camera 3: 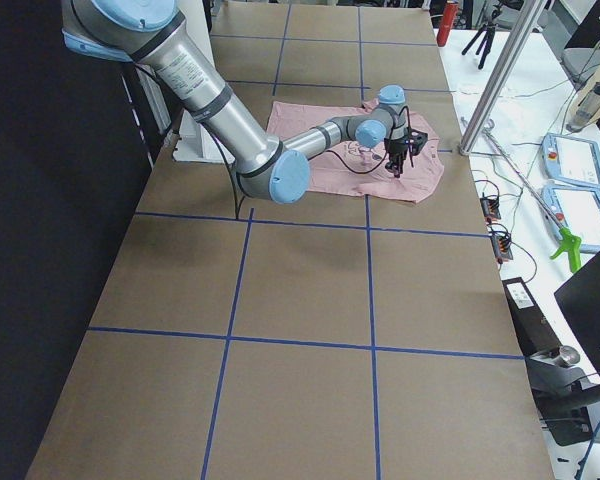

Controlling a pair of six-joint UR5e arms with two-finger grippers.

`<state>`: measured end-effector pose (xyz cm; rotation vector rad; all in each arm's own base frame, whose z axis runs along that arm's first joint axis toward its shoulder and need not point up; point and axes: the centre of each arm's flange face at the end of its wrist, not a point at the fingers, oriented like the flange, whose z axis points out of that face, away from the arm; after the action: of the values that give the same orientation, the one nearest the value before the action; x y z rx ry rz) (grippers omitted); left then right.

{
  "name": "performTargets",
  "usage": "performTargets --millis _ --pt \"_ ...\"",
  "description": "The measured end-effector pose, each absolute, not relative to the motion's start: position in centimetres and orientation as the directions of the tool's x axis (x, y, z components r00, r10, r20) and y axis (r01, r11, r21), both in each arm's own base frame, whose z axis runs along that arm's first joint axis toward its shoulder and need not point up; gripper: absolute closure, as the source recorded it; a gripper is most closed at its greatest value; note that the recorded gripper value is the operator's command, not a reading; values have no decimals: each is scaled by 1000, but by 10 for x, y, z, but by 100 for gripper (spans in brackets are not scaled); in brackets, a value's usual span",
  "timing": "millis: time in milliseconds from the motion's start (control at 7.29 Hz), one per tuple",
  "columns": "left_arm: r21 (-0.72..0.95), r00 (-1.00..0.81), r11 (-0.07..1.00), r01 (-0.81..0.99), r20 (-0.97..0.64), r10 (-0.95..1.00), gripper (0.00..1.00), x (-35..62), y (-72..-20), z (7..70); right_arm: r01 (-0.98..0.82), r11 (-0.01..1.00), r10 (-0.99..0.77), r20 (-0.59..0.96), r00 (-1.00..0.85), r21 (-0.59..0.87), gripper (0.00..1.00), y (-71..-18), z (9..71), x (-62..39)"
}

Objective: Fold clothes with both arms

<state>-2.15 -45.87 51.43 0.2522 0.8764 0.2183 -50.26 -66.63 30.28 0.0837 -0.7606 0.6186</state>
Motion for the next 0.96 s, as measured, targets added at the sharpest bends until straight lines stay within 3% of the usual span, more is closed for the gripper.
performTargets --millis 411,960 --pt "324 561 946 -15 -780 276 0 16 -503 482 -549 824 475 696 538 -138 0 -671 291 -479" --pt "146 568 989 11 -815 115 3 236 -607 399 -469 843 480 760 438 -262 0 -639 337 -318"
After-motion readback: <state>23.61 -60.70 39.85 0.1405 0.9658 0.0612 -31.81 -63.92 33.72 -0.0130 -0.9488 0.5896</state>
